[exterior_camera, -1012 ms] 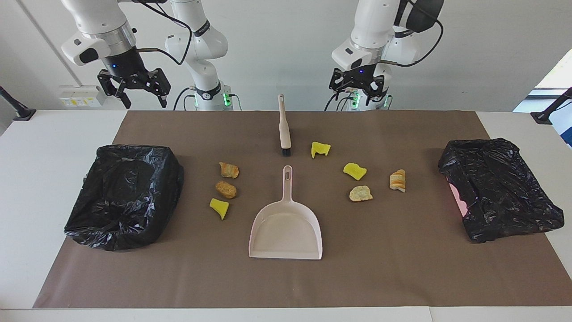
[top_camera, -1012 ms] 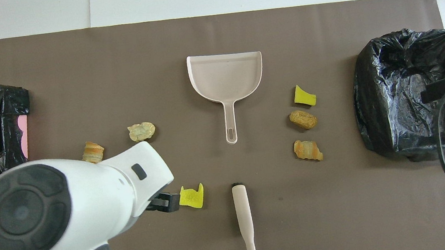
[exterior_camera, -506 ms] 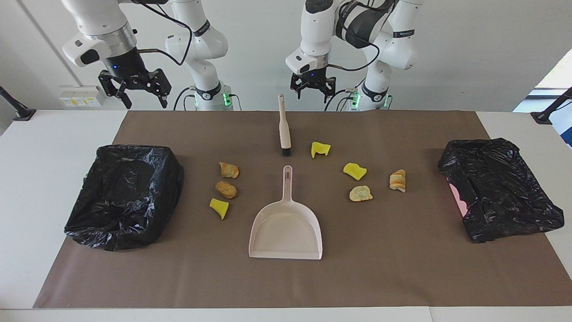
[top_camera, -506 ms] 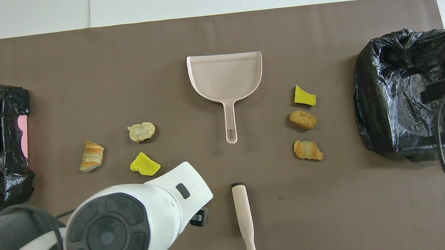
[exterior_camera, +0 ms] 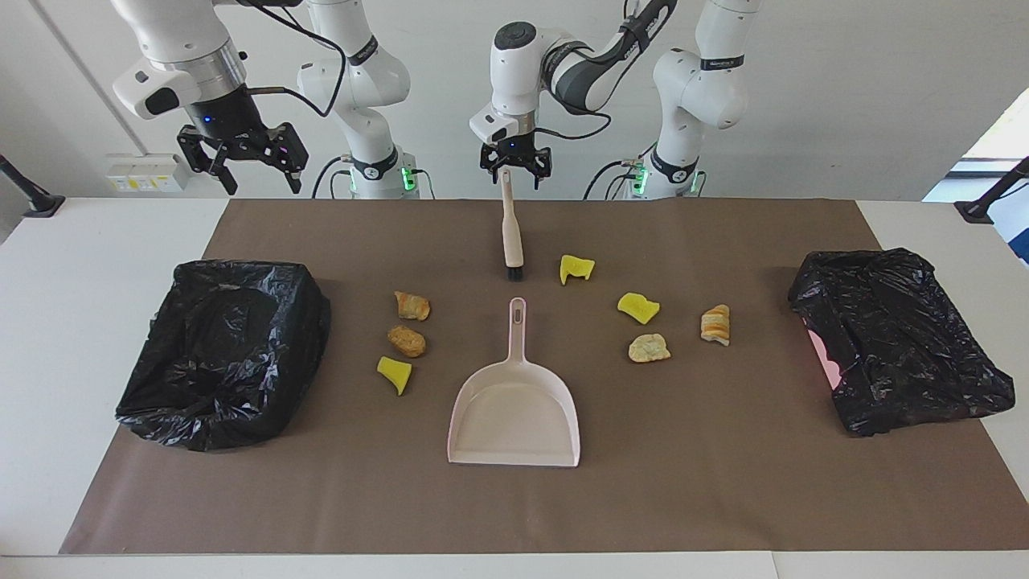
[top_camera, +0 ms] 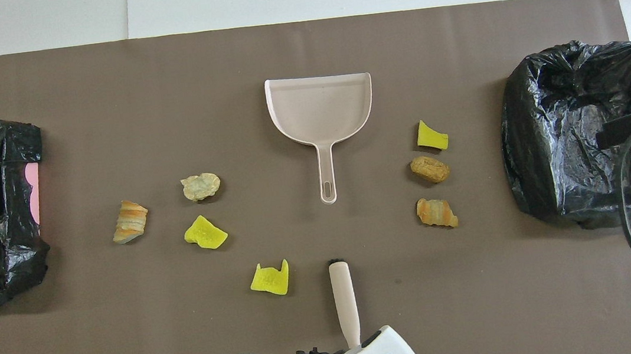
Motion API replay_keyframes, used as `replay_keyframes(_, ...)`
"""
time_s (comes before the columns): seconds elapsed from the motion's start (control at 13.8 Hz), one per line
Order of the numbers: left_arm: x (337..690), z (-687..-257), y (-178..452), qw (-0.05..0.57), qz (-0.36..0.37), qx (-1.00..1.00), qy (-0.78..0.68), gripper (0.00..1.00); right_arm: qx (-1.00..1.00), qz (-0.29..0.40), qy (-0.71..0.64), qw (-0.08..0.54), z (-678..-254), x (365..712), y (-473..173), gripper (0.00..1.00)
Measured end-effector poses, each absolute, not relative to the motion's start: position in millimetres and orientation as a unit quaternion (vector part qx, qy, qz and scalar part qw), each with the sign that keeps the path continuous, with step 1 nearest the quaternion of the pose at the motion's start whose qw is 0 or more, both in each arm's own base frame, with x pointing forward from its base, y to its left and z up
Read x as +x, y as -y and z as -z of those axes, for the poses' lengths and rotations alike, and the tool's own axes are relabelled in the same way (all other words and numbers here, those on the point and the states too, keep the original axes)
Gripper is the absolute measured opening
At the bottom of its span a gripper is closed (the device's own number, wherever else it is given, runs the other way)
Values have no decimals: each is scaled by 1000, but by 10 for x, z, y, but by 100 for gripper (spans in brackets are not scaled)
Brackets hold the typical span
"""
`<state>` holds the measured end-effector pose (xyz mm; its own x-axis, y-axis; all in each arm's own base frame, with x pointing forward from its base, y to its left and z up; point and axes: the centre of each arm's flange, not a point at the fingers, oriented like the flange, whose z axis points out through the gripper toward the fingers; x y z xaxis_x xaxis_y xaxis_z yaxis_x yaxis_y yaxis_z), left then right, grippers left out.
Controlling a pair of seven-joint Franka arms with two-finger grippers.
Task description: Sweep and dump trash in bin
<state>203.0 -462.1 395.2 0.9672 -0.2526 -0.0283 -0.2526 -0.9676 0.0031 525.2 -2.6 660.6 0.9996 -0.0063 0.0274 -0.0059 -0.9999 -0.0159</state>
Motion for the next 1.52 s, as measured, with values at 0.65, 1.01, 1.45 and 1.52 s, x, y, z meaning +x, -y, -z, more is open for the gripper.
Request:
replay_keyframes(0.65,1754,-3340,4799,25,-29,-991,-128,97,-1000,13,-3,8,-6603,5249,22,100)
replay_keyframes(1.01,1794,-3388,4791,20,-26,-993,-117,51,-1000,13,-3,8,-6603,5248,22,100)
replay_keyframes(1.45,2004,-3505,4636,30,-33,-994,-99,26,-1000,13,-2,8,-6603,5247,20,100)
replay_keyframes(1.52,2116,-3541,4547,37,-38,-994,-98,26,-1000,13,-2,8,-6601,5247,14,100)
